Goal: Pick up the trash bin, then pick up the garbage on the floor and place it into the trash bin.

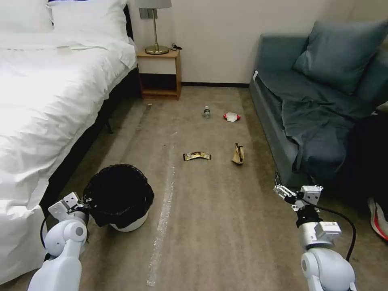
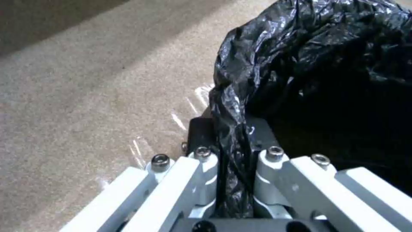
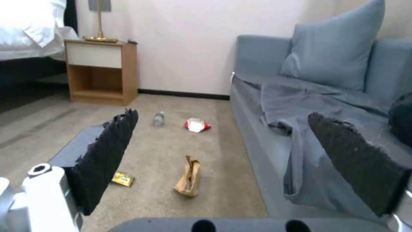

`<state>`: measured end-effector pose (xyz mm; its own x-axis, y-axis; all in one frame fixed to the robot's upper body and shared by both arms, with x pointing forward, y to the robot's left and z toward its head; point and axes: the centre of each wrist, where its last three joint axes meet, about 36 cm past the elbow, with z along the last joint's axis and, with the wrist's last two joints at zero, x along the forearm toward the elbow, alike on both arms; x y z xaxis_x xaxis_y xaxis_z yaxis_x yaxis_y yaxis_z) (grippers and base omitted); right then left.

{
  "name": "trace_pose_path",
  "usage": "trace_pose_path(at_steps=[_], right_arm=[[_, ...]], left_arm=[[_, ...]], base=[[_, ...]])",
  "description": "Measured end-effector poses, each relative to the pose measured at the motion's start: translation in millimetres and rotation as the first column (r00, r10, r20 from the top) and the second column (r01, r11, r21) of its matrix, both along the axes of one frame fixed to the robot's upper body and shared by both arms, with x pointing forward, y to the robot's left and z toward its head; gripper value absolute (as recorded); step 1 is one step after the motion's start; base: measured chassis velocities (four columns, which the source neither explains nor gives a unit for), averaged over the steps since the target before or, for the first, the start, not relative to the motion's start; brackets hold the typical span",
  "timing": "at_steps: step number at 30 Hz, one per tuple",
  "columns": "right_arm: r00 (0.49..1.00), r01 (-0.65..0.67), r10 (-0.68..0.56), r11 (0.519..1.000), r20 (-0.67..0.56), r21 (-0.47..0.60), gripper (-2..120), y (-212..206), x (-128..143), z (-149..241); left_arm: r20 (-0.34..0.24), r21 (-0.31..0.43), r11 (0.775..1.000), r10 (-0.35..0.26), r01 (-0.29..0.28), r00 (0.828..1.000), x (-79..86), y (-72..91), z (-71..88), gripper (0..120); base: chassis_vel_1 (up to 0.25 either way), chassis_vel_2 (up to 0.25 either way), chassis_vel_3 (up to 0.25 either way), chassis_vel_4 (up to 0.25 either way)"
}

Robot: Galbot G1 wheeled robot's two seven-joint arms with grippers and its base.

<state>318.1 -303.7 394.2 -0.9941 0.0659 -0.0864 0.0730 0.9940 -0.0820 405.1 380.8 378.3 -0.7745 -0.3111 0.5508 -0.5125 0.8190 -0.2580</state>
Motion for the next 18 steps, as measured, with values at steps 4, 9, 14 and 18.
trace_pose_path(at_steps=[4, 9, 14, 18], right_arm=[[1.000, 0.001, -0.001, 1.000, 0.003, 0.000, 100, 0, 0, 0], [1.000, 0.005, -0.005, 1.000, 0.005, 0.001, 100, 1, 1, 1], [1.000, 0.005, -0.005, 1.000, 0.009, 0.002, 100, 2, 2, 1], [1.000, -0.004, 0.004, 1.000, 0.019, 0.002, 100, 5, 4, -1]], left_arm=[[0.007, 0.005, 1.000, 0.001, -0.001, 1.000, -1.1, -0.7, 1.4, 6], [0.028, 0.026, 1.000, -0.004, 0.003, 1.000, -4.2, -2.3, 7.7, 6], [0.059, 0.081, 0.997, -0.025, 0.020, 0.998, -10.1, -4.1, 21.2, 6], [0.100, 0.165, 0.986, -0.056, 0.039, 0.993, -17.1, -7.5, 38.2, 6]], base=[[0.000, 0.000, 0.000, 0.000], [0.000, 0.000, 0.000, 0.000], [0.000, 0.000, 0.000, 0.000], [0.000, 0.000, 0.000, 0.000]])
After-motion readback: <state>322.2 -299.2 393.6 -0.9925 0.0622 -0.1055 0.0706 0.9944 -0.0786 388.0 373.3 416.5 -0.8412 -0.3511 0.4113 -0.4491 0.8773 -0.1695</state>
